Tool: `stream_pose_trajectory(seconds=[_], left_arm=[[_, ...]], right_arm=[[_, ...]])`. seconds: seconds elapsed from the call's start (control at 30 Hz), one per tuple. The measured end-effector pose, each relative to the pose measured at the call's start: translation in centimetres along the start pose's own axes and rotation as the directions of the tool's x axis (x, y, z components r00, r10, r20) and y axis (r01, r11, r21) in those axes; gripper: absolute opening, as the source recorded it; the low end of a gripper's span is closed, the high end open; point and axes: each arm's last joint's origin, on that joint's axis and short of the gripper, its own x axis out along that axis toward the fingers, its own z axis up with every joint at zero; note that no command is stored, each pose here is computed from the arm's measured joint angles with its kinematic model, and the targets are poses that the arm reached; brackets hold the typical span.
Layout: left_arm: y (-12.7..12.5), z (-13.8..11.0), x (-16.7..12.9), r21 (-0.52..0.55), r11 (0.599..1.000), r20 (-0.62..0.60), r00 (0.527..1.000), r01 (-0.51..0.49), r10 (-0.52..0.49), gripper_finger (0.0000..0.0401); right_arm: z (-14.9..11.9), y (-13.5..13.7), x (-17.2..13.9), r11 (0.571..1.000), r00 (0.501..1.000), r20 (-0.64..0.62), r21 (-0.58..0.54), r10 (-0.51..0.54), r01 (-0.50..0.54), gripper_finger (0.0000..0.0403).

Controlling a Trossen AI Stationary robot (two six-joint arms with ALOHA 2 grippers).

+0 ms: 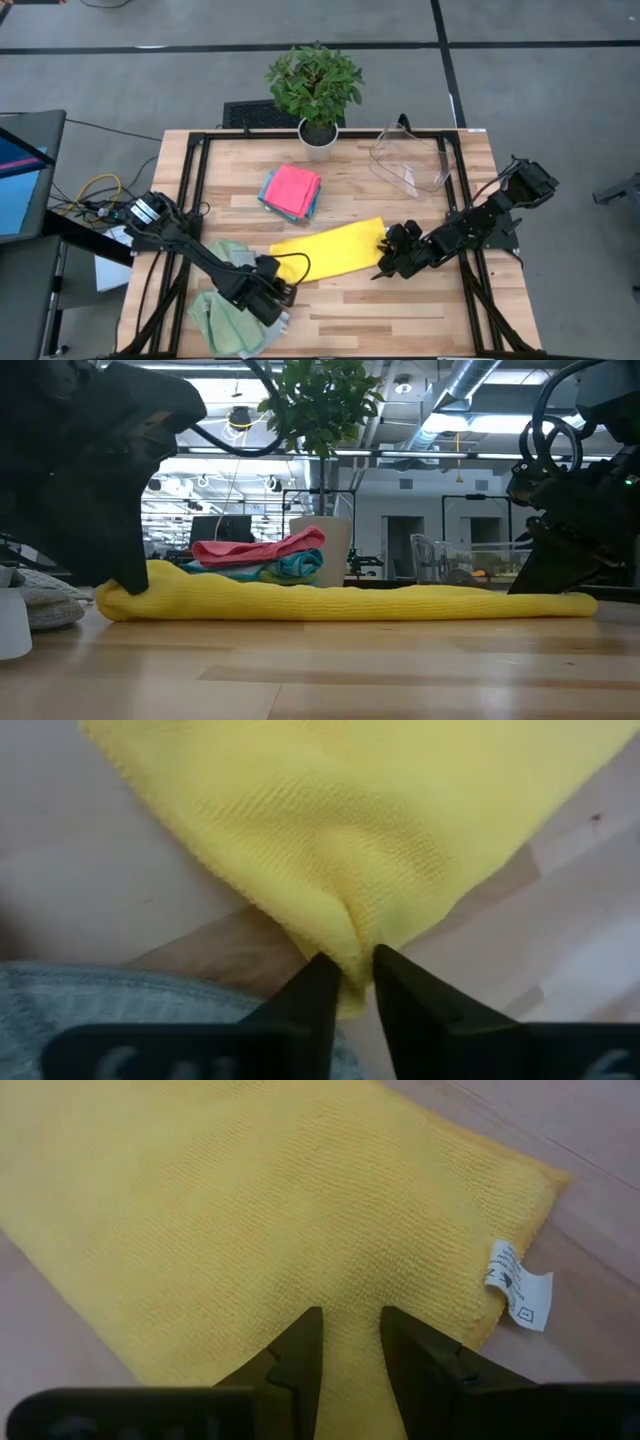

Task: Fold microfiber towels
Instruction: Fold the yellow microfiber towel

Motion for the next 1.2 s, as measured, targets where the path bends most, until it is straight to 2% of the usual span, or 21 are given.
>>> stream_pose_trajectory(seconds=[0.2,0.33,0.47,0.6,0.77,0.83,0.97,1.1,1.2], left_arm=[[-1.1,0.7,-1.4,0.067,0.996,-0.046,0.998,0.051,-0.048,0.0006],[-1.5,1.3,-3.0,0.170,0.982,-0.095,0.993,0.084,-0.068,0.0010],[-1.0,1.7,-3.8,0.267,0.961,-0.137,0.990,0.067,-0.031,0.0021],[-0.7,2.0,-3.4,0.300,0.954,-0.172,0.985,0.032,0.021,0.0051],[-1.1,2.7,-2.9,0.309,0.949,-0.199,0.980,0.061,0.002,0.0127],[-1.0,2.9,-2.9,0.316,0.948,-0.230,0.973,0.049,0.026,0.0157],[-0.6,2.1,-3.9,0.318,0.947,-0.288,0.957,0.056,0.040,0.0197],[-0.5,0.9,-6.9,0.357,0.928,-0.223,0.975,0.104,-0.024,0.0209],[-0.8,0.1,-8.7,0.405,0.906,-0.068,0.992,0.124,-0.106,0.0209]], right_arm=[[0.0,0.0,0.0,1.000,1.000,0.000,0.000,-0.002,0.002,0.0131],[0.0,0.0,0.0,1.000,1.000,-0.001,-0.001,-0.004,0.004,0.0131],[0.0,-0.1,0.0,1.000,1.000,-0.003,-0.003,-0.007,0.007,0.0131],[0.0,-0.1,0.0,1.000,1.000,-0.004,-0.005,-0.007,0.007,0.0131],[0.0,-0.1,0.0,1.000,1.000,-0.004,-0.007,-0.010,0.010,0.0131],[0.0,-0.1,0.0,1.000,1.000,-0.005,-0.009,-0.011,0.011,0.0131],[0.0,-0.1,0.0,1.000,1.000,-0.006,-0.009,-0.013,0.013,0.0131],[0.0,-0.1,0.0,1.000,1.000,-0.008,-0.008,-0.012,0.012,0.0131],[0.0,-0.1,0.0,1.000,1.000,-0.012,-0.010,-0.011,0.011,0.0131]])
